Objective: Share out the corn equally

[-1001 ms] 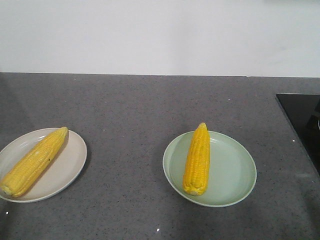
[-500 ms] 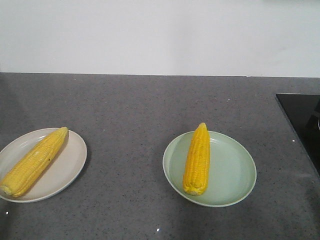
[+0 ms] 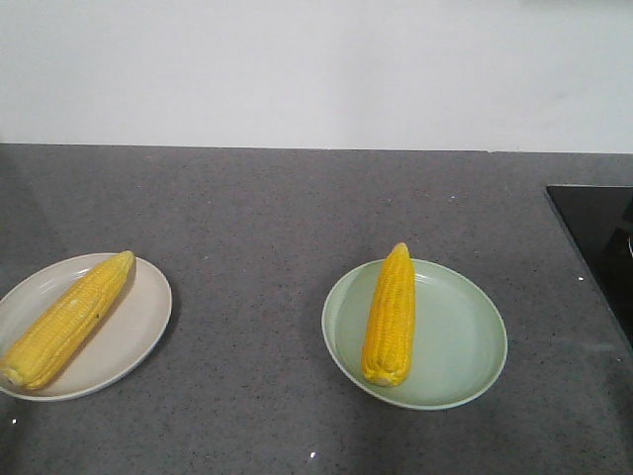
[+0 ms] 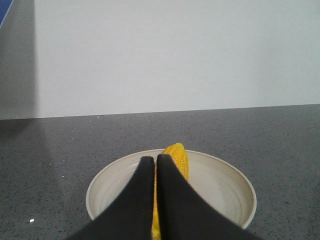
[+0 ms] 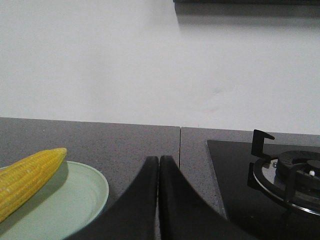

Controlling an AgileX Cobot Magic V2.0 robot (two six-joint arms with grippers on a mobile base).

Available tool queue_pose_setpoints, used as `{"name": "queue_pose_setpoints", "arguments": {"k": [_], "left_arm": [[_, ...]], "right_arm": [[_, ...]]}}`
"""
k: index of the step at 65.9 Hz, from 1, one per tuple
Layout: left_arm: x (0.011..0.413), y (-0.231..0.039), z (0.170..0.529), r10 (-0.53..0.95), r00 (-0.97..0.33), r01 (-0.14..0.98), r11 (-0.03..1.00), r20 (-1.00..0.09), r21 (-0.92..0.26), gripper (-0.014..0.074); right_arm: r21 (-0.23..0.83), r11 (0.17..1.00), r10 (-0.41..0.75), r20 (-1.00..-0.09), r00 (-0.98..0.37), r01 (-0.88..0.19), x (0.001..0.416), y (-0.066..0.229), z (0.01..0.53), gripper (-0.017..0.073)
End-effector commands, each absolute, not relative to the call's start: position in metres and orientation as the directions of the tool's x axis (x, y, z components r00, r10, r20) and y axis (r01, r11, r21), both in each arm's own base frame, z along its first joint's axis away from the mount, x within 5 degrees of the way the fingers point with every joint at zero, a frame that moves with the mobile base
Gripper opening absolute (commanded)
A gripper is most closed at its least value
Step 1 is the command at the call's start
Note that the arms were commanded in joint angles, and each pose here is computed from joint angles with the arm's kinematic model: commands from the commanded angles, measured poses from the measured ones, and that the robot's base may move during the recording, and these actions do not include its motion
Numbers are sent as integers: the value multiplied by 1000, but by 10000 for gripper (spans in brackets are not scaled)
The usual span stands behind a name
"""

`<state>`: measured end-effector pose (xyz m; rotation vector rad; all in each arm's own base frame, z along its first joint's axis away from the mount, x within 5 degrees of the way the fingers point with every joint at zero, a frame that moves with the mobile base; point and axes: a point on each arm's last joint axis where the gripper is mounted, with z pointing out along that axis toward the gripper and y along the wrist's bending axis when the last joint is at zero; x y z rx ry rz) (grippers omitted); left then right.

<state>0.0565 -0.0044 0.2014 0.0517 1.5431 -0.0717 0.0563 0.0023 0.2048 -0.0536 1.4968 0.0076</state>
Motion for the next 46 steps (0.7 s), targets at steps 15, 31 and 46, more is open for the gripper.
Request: {"name": "queue_pose_setpoints", "arguments": {"k": [15,31,46], "left_arm": [[54,-4,216,-33,137,84,996,-990,-21,-8],[54,-4,216,-33,137,84,996,-990,-21,-8],[54,-4,216,-33,137,84,996,-990,-21,-8]], "right_arm": [[-14,999,-9,-993,118,-44,56,3,206,-5],[-15,999,-10,-993,118,-44,56,3,206,-5],[-14,999,-9,-993,118,-44,56,3,206,-5]]}}
